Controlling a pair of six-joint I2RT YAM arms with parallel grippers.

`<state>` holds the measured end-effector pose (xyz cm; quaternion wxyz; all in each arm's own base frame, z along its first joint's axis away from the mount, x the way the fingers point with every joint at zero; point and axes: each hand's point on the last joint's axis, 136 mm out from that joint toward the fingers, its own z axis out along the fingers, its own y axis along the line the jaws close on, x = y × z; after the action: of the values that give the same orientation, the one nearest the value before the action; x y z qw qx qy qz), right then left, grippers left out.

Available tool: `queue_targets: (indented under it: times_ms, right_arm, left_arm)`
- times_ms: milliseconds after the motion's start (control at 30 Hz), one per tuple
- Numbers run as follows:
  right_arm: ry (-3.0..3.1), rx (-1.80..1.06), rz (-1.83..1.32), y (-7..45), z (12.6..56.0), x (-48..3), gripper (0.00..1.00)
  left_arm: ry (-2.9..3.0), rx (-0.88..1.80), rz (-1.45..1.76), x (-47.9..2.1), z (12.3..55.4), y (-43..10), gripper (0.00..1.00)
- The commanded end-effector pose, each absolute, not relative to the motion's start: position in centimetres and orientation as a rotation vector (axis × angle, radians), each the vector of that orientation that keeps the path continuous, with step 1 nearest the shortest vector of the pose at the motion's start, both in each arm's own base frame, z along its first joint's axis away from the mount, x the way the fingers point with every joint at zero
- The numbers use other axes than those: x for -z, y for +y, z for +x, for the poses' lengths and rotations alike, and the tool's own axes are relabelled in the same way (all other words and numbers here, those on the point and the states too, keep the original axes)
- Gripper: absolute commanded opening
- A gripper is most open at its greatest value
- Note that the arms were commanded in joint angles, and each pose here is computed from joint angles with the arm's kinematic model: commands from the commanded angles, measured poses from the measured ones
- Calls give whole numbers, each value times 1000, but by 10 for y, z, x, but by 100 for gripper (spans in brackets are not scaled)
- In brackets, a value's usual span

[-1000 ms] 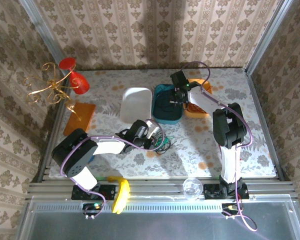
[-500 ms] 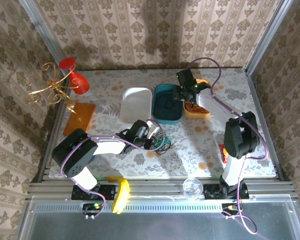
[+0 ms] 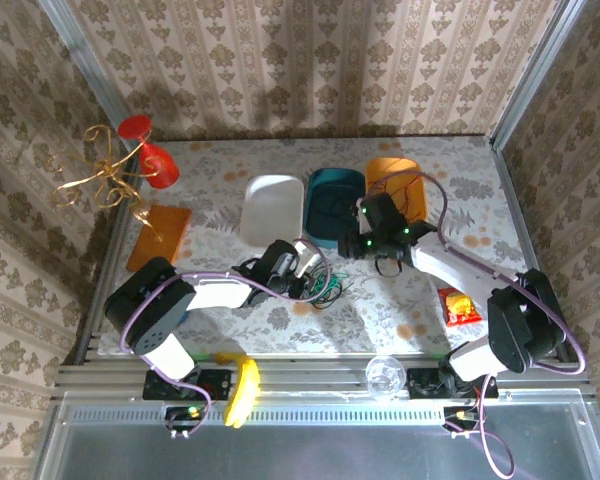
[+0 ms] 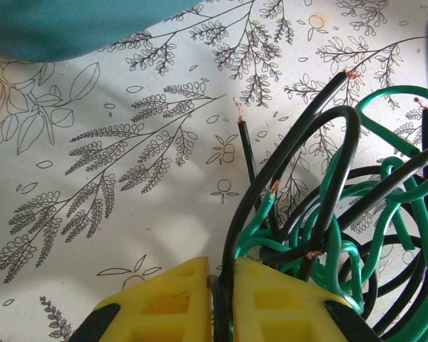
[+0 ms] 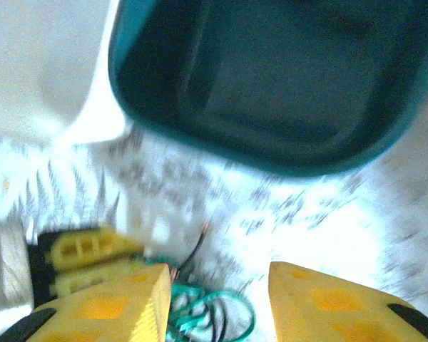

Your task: Untangle the cables

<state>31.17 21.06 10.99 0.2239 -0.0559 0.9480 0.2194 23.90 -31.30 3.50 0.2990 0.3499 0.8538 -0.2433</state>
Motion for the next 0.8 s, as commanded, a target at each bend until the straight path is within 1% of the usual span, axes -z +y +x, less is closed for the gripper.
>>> queue_targets:
  times_ms: [0,167,333,567,767]
  right_arm:
    - [2609,-828,-267,242,298,-118,40]
    - [2720,-806,-374,236,274,-101,39]
    - [2764,-793,-393,226,256,-85,38]
    - [2757,-791,-376,219,251,-80,34]
    - [2786,-834,-396,220,244,-70,27]
  left_arm:
    - [2303,610,970,-25,236,-310,13]
    - [2312,602,960,-23,237,-308,13]
    - [2314,603,952,-22,239,-308,13]
    - [2317,599,946,-20,240,-307,13]
    - [2321,602,952,-19,239,-308,13]
